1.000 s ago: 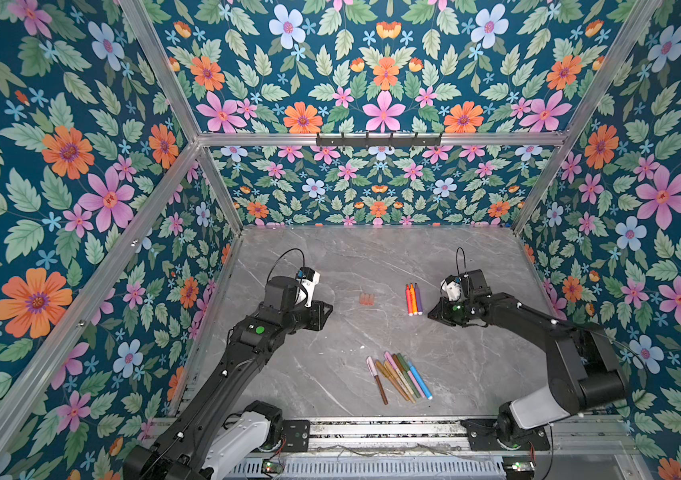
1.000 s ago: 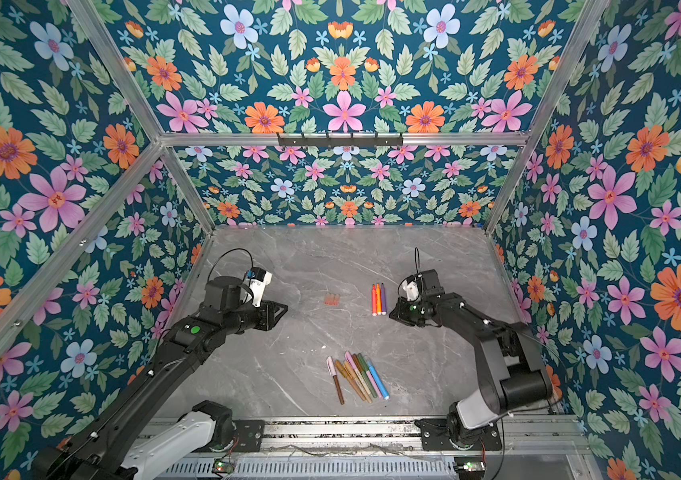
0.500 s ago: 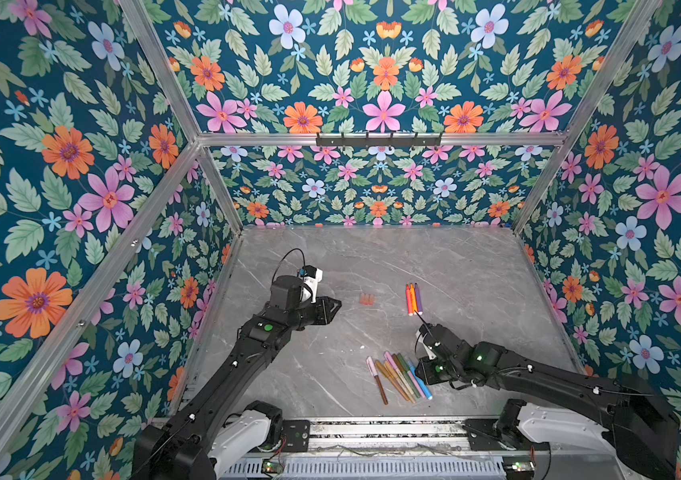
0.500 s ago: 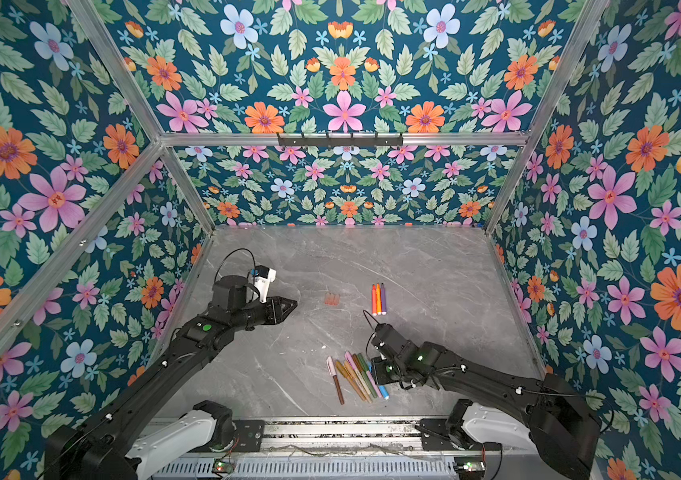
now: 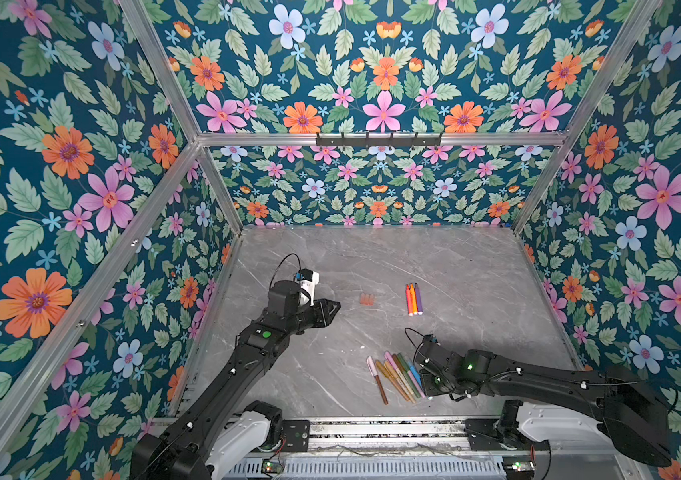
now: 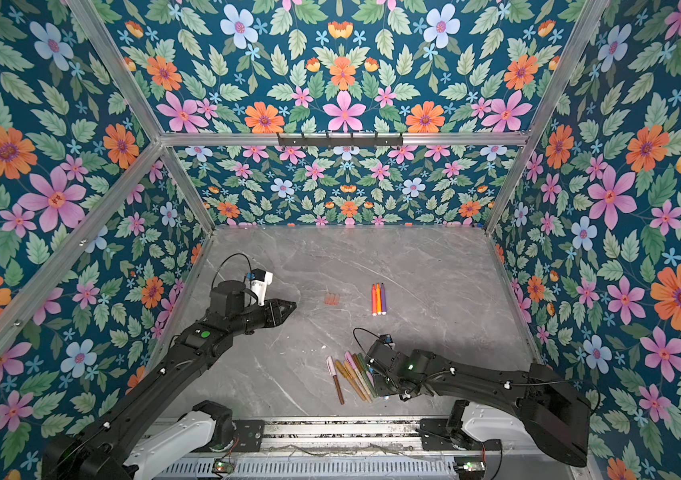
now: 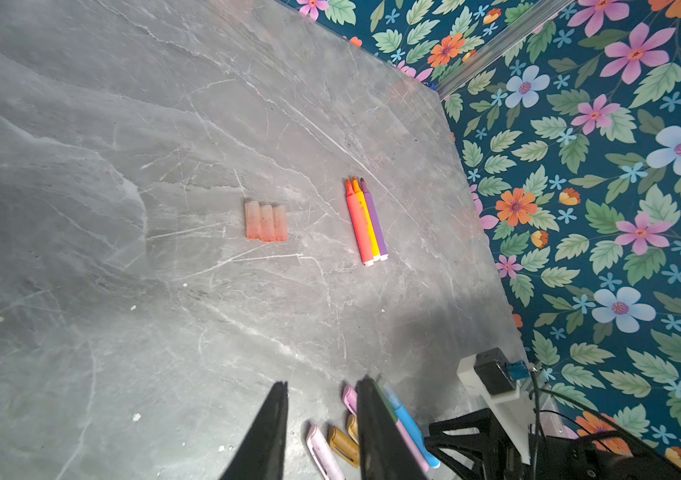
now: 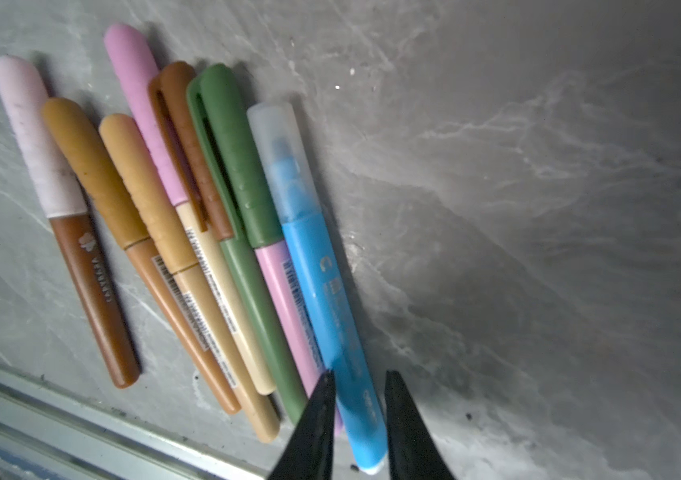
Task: Open the pen caps
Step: 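Move the right gripper down onto the light blue highlighter in the cluster, then close the right gripper on the blue highlighter and lift it toward the left gripper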
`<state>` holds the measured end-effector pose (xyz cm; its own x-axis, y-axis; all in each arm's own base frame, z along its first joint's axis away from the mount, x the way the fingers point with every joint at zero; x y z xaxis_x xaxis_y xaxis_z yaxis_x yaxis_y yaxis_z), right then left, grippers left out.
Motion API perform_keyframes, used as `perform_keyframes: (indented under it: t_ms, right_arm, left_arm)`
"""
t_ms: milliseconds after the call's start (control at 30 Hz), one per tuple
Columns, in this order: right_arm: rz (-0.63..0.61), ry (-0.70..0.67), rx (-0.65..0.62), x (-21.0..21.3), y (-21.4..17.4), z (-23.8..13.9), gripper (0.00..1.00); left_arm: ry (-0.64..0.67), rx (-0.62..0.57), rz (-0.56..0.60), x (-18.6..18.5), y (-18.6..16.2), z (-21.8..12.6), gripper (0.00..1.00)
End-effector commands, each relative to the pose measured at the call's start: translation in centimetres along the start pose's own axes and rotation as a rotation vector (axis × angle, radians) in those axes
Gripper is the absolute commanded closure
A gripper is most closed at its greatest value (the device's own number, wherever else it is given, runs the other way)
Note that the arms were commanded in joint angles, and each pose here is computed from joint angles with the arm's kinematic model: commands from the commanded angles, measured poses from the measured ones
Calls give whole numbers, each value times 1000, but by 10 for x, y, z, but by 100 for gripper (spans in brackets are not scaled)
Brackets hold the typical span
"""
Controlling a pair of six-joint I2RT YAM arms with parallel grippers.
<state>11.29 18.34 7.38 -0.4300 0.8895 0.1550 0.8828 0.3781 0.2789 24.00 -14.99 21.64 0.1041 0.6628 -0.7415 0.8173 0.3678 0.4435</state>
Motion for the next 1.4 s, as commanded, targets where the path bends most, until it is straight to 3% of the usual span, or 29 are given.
perform_keyframes:
  t_ms: [0,533,767,1000,1167,1367]
  right_arm:
    - [16,-30,6,-4,-2,1,76]
    - [51,-129,46,-10,1,8,76]
    - [39,-122,21,-7,8,2,85]
    - [-10,22,-119,12,29,-25,89]
    - [-52,190,-230,32,45,-48,89]
    - [-65,295,-299,45,55,-66,89]
  left_arm:
    - [-8,-17,6,-1,3,0,68]
    - [-8,8,1,1,-1,3,68]
    - [-107,46,-78,-1,-11,13,68]
    - [-229,97,-139,-15,-25,27,64]
    - [-285,153,-126,-41,-46,44,59]
    - [-340,224,-136,-61,-69,65,59]
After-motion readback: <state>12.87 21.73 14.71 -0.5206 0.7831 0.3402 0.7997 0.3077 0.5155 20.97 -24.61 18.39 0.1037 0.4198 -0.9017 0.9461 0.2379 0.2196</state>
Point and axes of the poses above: each gripper's point midway between its finger pads, its own z axis out along the fingers, its own x axis along the line the jaws close on, y = z × x, the point moved 5 cm from there along -z, back along the fingers, and after that the axes turned 15 degrees about -z, right-handed, at the moved point
